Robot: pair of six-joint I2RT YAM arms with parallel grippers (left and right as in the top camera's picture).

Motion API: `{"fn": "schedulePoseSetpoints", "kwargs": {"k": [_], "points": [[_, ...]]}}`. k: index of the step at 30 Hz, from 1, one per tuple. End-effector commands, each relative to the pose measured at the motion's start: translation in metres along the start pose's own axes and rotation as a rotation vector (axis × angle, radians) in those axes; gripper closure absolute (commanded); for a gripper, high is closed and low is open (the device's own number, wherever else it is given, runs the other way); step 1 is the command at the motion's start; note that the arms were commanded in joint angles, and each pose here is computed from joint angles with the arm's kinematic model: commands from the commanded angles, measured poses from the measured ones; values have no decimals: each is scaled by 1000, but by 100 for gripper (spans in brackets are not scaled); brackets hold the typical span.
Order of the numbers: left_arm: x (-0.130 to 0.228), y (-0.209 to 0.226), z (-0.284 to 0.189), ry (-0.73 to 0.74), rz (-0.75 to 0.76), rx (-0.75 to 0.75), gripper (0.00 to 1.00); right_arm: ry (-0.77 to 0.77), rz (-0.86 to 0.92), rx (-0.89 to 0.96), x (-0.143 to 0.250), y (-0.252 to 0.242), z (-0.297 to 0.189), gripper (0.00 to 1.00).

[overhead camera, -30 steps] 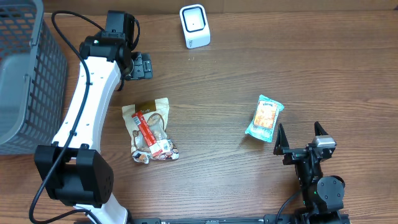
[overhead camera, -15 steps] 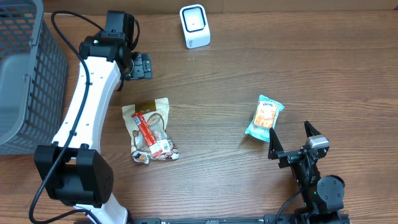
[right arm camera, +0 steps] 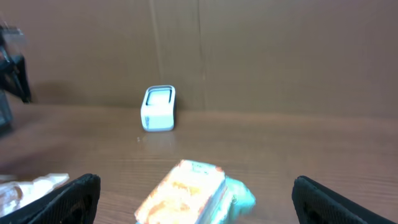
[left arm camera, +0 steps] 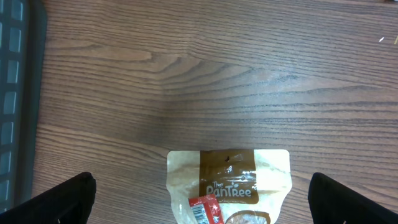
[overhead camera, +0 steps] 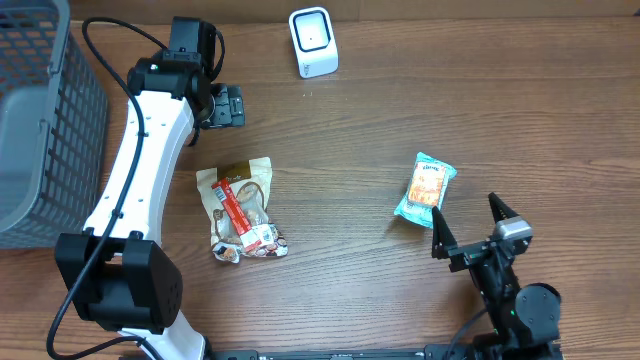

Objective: Scan the item barcode
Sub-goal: 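Move the right gripper left and grasp the orange Kleenex tissue pack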

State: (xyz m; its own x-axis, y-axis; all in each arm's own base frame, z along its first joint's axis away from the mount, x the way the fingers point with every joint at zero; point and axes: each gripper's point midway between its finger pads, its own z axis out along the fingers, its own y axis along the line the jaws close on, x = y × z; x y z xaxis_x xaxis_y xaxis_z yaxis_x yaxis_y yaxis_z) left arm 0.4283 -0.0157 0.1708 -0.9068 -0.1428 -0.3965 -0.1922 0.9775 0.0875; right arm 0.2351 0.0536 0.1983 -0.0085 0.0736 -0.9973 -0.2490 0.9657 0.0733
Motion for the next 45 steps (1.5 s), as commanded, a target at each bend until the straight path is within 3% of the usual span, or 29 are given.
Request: {"fn": "schedulePoseSetpoints", "kwargs": {"k": [1, 10, 16, 25, 29, 40, 41, 45], "points": [[-7, 2, -10, -34, -8, -5, 0, -112, -5, -13, -66, 7, -18, 0], [-7, 2, -10, -34, -8, -5, 0, -10, 27, -2, -140, 15, -50, 0], [-7, 2, -10, -34, -8, -5, 0, 187, 78, 18, -158, 15, -30, 0], [-7, 2, -10, -34, -8, -5, 0, 567, 182, 4, -106, 16, 39, 0], [-7, 2, -10, -33, -8, -5, 0, 658, 252, -172, -86, 45, 60, 0], [-7, 2, -10, -34, -8, -4, 0, 842, 387, -369, -42, 75, 82, 0], [-7, 2, -10, -34, -8, -5, 0, 863, 392, -361, -36, 74, 83, 3], [-7, 2, -10, -34, -8, -5, 0, 946, 375, -246, -9, 56, 88, 29]]}}
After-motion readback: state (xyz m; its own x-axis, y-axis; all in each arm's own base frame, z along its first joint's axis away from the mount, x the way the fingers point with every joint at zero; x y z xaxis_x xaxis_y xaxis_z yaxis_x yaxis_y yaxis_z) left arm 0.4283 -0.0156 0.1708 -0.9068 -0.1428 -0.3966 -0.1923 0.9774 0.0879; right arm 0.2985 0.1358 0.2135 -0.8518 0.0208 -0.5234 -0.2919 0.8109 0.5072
